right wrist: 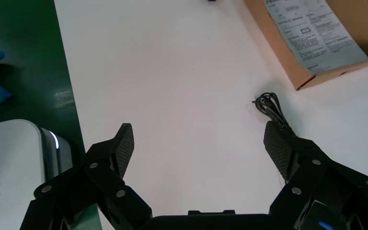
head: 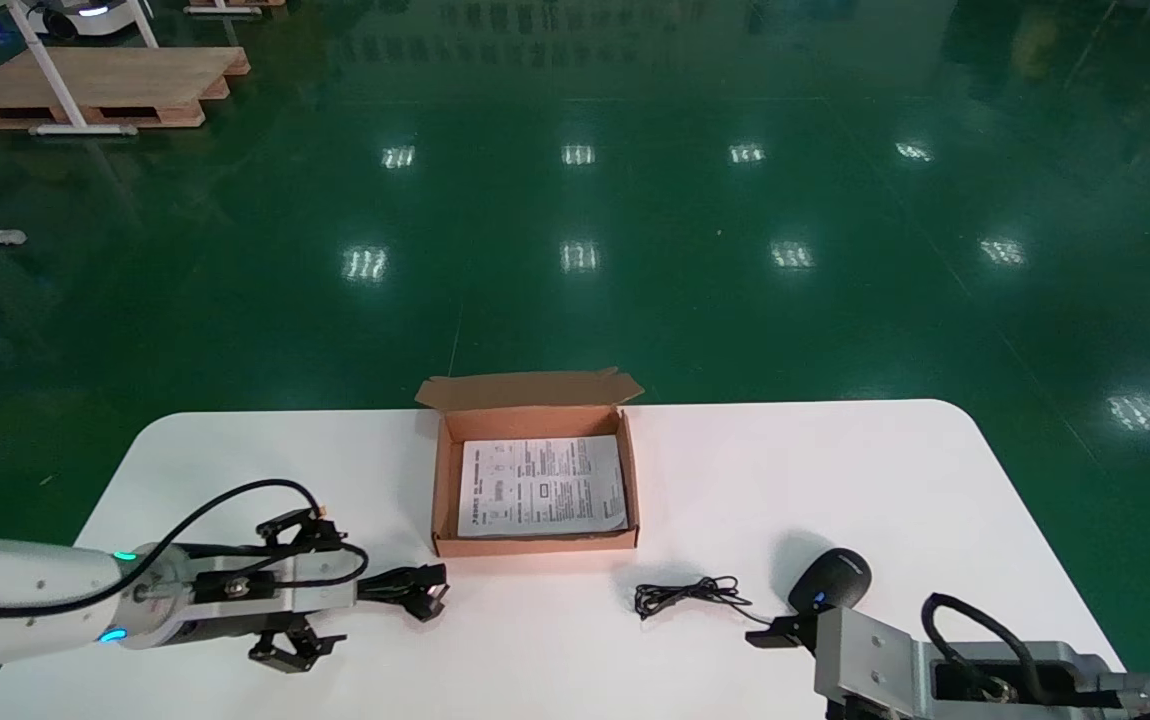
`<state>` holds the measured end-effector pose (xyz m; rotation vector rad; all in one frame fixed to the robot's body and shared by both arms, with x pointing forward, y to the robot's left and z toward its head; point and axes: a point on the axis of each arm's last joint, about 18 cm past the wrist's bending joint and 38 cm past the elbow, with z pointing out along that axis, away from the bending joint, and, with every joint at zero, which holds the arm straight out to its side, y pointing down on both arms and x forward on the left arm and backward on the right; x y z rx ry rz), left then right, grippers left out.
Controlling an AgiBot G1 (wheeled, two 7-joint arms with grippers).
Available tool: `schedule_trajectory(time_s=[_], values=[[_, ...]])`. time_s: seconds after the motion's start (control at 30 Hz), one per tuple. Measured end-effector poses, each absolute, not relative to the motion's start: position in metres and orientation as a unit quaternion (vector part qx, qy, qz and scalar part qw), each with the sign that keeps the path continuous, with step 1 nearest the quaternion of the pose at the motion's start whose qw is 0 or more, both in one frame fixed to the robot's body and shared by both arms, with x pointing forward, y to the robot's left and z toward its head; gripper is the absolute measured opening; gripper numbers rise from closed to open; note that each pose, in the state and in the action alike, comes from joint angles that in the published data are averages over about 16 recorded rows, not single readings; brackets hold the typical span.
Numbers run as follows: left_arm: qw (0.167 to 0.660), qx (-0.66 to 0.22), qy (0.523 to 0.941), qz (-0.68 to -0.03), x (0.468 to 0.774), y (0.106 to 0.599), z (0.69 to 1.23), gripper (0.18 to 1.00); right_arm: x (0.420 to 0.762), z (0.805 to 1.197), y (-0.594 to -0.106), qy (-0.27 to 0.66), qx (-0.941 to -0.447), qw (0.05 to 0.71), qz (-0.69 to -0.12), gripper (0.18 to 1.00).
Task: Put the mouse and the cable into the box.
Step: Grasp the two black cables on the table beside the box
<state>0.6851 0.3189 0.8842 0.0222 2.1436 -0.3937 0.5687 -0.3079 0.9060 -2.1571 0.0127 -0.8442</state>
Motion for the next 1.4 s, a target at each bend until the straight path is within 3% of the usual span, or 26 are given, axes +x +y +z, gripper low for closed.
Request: schedule_trajectory(time_s=[0.97, 1.17, 1.4], values=[[0.462, -0.007, 0.878, -0.123, 0.698, 0.314, 0.864, 1.001, 0.573, 0.904, -0.314, 0.018, -0.849, 0.399, -0.346, 1.001], [0.462, -0.014, 0.879, -0.119, 0.695, 0.315, 0.862, 1.001, 0.594, 0.897, -0.296, 0.011, -0.847, 0.391, -0.359, 1.001], [0.462, -0.018, 0.879, -0.119, 0.693, 0.315, 0.862, 1.001, 0.647, 0.886, -0.266, 0.014, -0.845, 0.365, -0.39, 1.001]])
